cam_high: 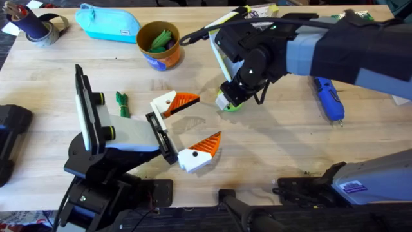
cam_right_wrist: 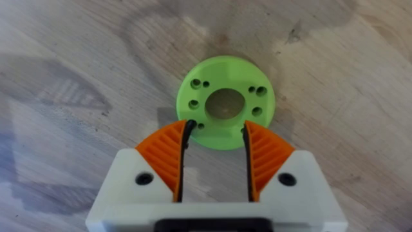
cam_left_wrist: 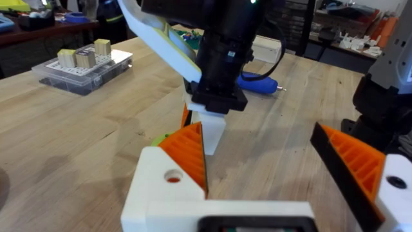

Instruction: Pick up the gripper from the table and insert it into the empty holder that is missing its gripper. Then pick up a screw, insert it into the mounting hole, and use the screwdriver to tighten it. Finally, clean up the table by picking up the vegetable and placing it into the bucket.

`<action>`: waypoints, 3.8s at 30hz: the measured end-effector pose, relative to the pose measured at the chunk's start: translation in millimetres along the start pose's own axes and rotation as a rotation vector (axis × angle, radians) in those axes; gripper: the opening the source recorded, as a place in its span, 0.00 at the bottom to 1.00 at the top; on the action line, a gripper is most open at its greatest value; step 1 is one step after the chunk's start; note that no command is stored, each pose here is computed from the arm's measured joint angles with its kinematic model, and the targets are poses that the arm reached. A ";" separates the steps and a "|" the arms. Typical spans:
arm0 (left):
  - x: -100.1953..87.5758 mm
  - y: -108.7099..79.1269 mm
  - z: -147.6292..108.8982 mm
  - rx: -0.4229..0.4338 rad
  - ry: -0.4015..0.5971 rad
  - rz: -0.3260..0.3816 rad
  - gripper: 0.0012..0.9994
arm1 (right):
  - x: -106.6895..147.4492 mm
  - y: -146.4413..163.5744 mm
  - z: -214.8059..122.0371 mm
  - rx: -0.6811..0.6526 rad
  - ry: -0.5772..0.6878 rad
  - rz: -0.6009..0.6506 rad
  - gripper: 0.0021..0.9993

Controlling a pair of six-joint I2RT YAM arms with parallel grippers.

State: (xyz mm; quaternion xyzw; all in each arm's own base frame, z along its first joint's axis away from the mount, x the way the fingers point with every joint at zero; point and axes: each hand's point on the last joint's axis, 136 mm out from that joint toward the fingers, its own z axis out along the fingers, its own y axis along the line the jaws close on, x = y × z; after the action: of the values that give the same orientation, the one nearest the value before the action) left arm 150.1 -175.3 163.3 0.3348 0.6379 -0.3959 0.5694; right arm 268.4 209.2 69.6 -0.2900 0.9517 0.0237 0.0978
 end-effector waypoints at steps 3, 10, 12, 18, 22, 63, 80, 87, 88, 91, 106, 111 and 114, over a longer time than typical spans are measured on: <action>-0.6 0.4 0.0 -0.003 0.001 -0.003 0.99 | 3.0 0.1 4.5 -0.001 0.019 -0.001 0.50; -0.6 0.5 0.1 -0.003 0.002 -0.005 0.99 | 15.5 11.9 -7.2 -0.075 0.051 -0.030 0.50; -0.6 0.5 0.0 -0.003 0.001 -0.005 0.99 | 14.8 13.5 -16.2 -0.087 0.030 -0.031 0.50; -0.6 0.5 0.1 -0.003 0.001 -0.005 0.99 | 13.7 16.0 -32.5 -0.102 -0.011 -0.038 0.50; -0.6 0.5 0.0 -0.003 0.001 -0.005 0.99 | 16.8 26.7 -32.6 -0.112 -0.002 -0.068 0.50; -0.6 0.5 0.0 -0.003 0.001 -0.005 0.99 | 41.2 37.1 -21.8 0.009 -0.031 -0.110 0.50; -0.6 0.5 0.0 -0.003 0.001 -0.005 0.99 | 21.4 8.7 -6.4 -0.032 -0.051 -0.050 0.50; -0.6 0.5 0.0 -0.003 0.001 -0.005 0.99 | 21.2 7.7 -6.4 -0.056 -0.051 -0.081 0.50; -0.6 0.5 0.1 -0.003 0.002 -0.005 0.99 | 21.2 8.1 -6.4 -0.058 -0.051 -0.086 0.48; -0.6 0.5 0.1 -0.003 0.002 -0.005 0.99 | 21.2 8.8 -6.5 -0.062 -0.051 -0.095 0.40; -0.7 0.5 0.0 -0.003 0.001 -0.005 0.99 | 22.5 9.6 6.7 -0.064 -0.021 -0.133 0.22; -0.6 0.5 0.0 -0.003 0.001 -0.005 0.99 | 22.1 9.7 6.8 -0.064 -0.023 -0.137 0.16; -0.6 0.5 0.0 -0.003 0.001 -0.005 0.99 | 22.0 9.7 6.7 -0.064 -0.023 -0.137 0.15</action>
State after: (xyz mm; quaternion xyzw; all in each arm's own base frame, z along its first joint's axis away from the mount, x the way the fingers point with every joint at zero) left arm 150.7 -175.1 163.8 0.3326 0.6397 -0.3961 0.5685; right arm 246.3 205.9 58.4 -0.3571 0.9272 0.0507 0.1009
